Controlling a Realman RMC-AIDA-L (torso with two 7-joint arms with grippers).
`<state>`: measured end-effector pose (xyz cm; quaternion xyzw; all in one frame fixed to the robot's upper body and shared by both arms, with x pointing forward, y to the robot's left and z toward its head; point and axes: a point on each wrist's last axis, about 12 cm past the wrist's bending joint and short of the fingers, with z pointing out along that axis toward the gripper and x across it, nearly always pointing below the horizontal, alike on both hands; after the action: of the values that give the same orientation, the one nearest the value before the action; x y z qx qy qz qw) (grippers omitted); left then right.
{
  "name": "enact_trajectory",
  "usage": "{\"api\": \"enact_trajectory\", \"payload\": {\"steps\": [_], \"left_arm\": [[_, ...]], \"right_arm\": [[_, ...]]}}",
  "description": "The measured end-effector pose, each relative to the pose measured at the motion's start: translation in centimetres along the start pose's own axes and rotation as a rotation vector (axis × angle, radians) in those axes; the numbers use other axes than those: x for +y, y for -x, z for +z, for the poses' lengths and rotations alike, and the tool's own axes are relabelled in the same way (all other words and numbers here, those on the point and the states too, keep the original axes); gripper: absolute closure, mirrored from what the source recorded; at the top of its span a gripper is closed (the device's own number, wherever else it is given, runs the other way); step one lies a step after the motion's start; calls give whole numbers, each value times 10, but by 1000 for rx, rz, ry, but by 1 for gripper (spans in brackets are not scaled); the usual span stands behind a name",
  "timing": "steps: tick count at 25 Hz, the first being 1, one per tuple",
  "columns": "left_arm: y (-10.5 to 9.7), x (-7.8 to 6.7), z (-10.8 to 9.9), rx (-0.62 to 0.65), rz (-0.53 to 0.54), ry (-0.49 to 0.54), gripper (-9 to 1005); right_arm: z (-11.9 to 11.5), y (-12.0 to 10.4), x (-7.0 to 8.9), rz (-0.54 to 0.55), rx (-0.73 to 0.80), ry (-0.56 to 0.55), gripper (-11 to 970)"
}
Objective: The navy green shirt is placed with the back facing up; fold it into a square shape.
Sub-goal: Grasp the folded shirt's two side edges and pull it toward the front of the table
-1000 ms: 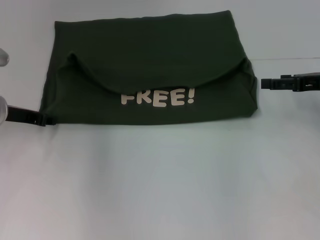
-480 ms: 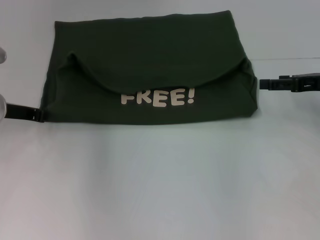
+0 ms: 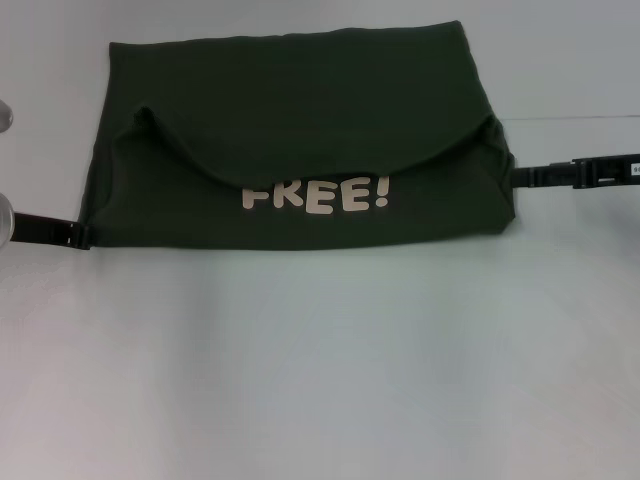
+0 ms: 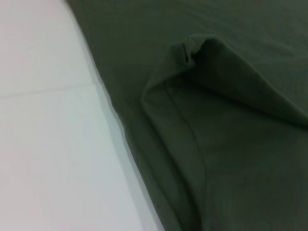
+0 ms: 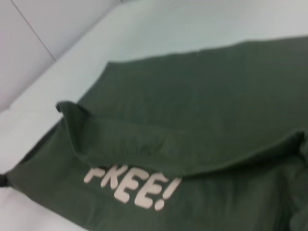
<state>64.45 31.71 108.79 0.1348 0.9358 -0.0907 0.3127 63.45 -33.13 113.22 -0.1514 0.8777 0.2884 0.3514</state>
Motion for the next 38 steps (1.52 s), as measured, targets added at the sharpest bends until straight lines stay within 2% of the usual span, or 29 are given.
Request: {"api": "enact_trajectory", "payload": {"steps": [9,19,38], "left_arm": [[0,0,0,2,-8,-2,930],[-2,-1,1,9,-3,-3,930],[-5,-3,2,16,-2,-6,929]], "right_arm": [[20,8,9,31,80,-53,64],[50,-3,15,36,116,-124,66],[71,-17,23,24,101,-166,70]]}}
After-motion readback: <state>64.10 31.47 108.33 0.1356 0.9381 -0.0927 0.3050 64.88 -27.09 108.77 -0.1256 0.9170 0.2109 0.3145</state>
